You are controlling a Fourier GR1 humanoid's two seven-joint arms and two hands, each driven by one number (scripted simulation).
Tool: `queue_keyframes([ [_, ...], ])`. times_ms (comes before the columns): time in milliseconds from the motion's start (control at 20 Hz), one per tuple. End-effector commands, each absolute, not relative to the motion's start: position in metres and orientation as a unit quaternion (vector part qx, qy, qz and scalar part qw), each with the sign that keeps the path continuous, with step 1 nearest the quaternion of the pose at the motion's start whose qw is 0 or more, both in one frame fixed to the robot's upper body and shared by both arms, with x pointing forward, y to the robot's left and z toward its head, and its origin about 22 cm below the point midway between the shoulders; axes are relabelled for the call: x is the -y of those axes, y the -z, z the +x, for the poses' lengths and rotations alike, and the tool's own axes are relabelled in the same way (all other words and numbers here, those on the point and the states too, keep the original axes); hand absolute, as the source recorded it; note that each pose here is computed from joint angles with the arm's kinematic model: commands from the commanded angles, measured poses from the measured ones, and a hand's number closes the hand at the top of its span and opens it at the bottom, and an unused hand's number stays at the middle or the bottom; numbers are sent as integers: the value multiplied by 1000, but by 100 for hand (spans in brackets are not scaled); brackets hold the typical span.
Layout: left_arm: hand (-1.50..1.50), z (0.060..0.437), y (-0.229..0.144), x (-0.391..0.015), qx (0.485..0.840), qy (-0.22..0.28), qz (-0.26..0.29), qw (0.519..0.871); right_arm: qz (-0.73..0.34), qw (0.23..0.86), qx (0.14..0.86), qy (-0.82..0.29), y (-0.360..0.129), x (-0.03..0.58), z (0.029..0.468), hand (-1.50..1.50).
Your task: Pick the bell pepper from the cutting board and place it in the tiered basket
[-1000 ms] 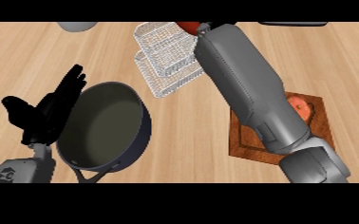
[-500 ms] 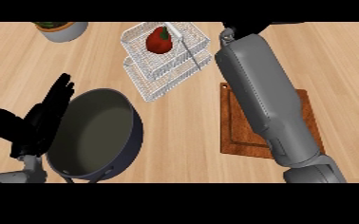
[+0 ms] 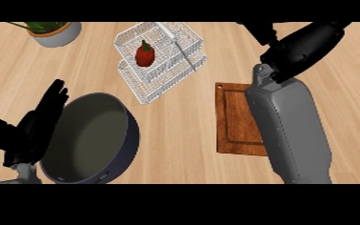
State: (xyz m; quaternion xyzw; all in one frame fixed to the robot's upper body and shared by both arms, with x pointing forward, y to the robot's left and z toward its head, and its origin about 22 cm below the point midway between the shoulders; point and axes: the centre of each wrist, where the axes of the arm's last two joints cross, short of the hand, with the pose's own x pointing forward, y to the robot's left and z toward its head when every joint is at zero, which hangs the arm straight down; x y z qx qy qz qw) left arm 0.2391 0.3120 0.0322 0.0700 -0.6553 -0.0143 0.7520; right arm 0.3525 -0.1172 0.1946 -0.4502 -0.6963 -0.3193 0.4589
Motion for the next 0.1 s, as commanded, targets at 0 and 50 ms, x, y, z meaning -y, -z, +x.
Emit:
queue_keyframes([
  [0, 0, 243, -29, -309, 644, 11, 69, 762, -464, 486, 674, 306, -185, 140, 303, -150],
  [50, 0, 235, -24, -309, 643, 6, 59, 763, -464, 476, 680, 309, -192, 141, 289, -150],
])
